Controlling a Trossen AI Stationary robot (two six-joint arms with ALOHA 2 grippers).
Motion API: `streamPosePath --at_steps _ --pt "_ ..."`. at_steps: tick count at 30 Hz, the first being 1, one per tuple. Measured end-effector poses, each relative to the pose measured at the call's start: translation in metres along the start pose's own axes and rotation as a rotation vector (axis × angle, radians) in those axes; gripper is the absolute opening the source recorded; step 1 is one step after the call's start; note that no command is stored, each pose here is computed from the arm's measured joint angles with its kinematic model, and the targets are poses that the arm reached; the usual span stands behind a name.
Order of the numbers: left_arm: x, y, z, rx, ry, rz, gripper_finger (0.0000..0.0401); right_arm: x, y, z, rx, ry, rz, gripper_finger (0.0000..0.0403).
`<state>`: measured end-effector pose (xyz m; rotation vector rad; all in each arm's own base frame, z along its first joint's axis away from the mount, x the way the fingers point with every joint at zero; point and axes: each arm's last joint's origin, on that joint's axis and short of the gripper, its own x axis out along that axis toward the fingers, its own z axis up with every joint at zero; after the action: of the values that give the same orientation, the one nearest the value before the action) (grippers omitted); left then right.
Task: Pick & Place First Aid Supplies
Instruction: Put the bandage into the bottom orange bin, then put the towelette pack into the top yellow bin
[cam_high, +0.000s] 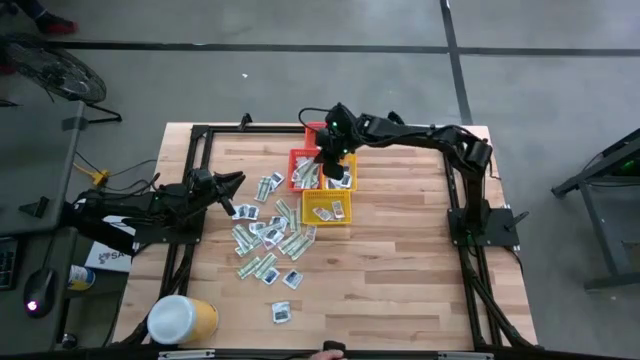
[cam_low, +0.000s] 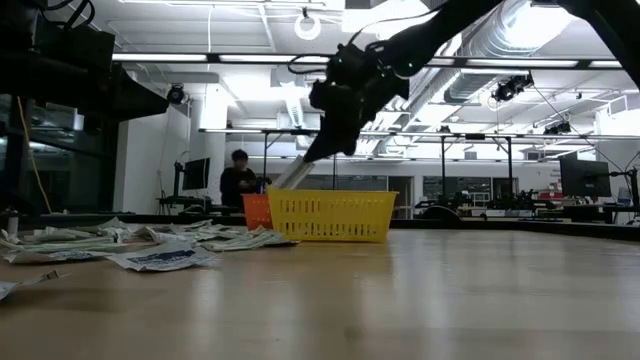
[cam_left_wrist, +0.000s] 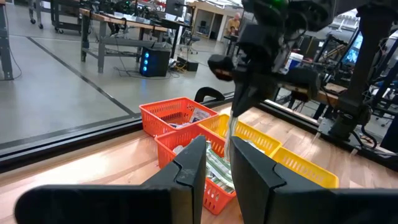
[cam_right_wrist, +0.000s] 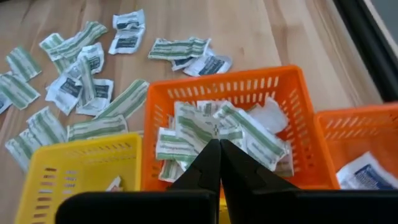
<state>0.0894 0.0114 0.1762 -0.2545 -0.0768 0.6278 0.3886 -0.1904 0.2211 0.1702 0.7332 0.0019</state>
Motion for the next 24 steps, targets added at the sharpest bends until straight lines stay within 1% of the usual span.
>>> streamPosePath --at_steps 4,7,10,12,16,18,21,24 --pt "0.000 0.000 0.000 0.000 0.000 0.000 0.0073 0.007 -0.002 -0.011 0.037 -0.016 -0.023 0.0000" --pt "0.000 0.000 0.000 0.000 0.000 0.000 0.0073 0.012 -0.003 -0.014 0.064 -0.069 -0.078 0.0001" --pt "0.000 0.000 0.000 0.000 0.000 0.000 0.0073 0.014 -0.002 -0.014 0.049 -0.108 -0.097 0.0012" --pt "0.000 0.000 0.000 0.000 0.000 0.000 0.0073 0.015 -0.001 -0.013 0.059 -0.115 -0.096 0.0030" --pt "0.000 0.000 0.000 0.000 0.000 0.000 0.0073 0.015 -0.001 -0.015 0.134 -0.106 -0.092 0.0081" --pt "0.000 0.000 0.000 0.000 0.000 0.000 0.0073 0.015 -0.001 -0.015 0.179 -0.109 -0.122 0.0109" --pt "0.000 0.000 0.000 0.000 0.000 0.000 0.0073 0.014 -0.002 -0.014 0.307 -0.126 -0.152 0.0143" --pt "0.000 0.000 0.000 0.000 0.000 -0.001 0.0073 0.003 0.002 -0.007 0.424 -0.164 -0.119 0.0165"
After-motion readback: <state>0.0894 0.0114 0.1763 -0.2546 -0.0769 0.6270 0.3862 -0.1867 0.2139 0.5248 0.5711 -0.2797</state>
